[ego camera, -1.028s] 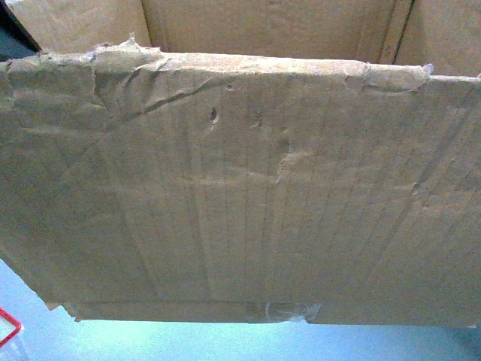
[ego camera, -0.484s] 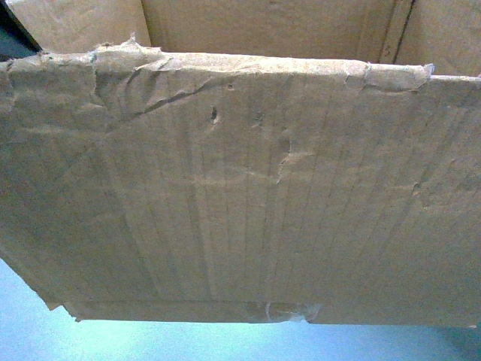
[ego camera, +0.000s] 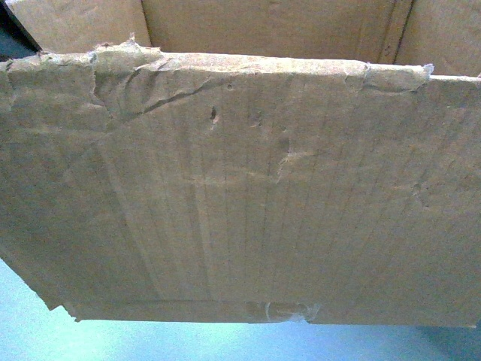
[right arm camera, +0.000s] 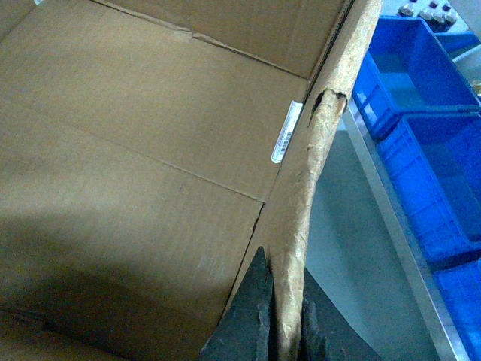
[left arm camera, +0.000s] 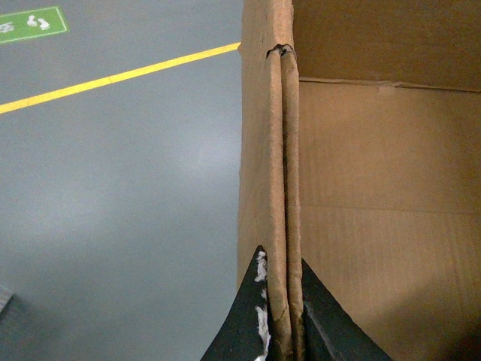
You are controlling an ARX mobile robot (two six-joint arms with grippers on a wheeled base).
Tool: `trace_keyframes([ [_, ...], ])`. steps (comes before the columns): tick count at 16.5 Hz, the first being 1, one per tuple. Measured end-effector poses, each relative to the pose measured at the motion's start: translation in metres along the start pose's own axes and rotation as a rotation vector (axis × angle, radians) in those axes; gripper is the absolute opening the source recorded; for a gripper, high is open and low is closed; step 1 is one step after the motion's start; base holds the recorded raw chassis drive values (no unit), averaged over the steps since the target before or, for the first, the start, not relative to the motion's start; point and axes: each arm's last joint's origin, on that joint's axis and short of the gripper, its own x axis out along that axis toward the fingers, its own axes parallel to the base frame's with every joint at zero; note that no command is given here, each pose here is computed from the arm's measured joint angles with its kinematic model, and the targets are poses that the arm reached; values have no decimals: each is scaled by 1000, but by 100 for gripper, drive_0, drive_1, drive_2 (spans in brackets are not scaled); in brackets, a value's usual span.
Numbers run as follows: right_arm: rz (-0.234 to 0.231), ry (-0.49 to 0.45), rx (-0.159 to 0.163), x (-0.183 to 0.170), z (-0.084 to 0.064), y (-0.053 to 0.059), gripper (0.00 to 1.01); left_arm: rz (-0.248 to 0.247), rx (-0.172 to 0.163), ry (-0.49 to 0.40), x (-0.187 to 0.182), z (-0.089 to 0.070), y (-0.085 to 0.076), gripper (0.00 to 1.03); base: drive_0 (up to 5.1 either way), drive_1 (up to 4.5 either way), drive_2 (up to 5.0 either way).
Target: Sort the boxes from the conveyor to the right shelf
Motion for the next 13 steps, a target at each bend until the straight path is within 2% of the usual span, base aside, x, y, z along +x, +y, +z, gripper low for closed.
trace_keyframes([
  [13, 0, 0, 0, 0, 0, 0, 2, 0, 0, 1, 0, 0, 0, 2, -147, -147, -147],
])
